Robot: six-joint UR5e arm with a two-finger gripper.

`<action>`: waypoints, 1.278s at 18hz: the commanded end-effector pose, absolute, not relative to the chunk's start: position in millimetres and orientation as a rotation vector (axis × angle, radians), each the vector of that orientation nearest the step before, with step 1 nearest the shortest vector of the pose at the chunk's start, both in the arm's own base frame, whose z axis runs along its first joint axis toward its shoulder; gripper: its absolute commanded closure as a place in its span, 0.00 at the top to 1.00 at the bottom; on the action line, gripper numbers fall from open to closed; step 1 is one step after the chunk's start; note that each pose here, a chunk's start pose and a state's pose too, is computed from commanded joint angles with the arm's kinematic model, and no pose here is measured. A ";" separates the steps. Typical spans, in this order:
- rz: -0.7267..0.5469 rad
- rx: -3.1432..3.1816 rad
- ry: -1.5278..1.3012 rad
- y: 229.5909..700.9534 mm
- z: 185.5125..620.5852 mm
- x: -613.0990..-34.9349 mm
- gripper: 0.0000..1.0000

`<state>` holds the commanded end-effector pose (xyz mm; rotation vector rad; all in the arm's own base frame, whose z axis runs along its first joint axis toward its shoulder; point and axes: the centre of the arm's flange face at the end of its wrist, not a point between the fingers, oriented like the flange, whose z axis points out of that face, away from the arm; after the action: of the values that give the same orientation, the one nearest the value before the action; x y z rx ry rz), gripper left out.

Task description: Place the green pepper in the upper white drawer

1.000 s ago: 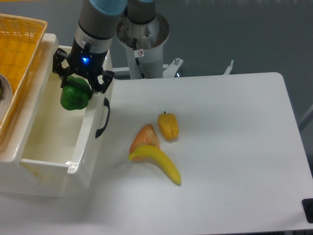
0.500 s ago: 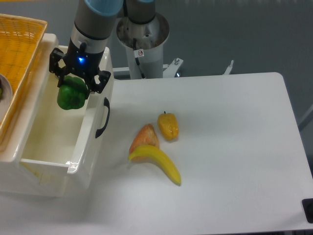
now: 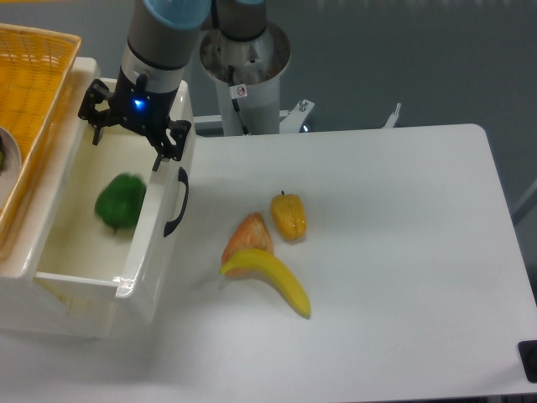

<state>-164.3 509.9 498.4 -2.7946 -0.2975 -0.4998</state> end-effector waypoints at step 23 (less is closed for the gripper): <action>-0.028 -3.041 0.059 476.7 464.0 -269.3 1.00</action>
<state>-269.3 476.7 464.0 -3.0409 0.0595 -0.0284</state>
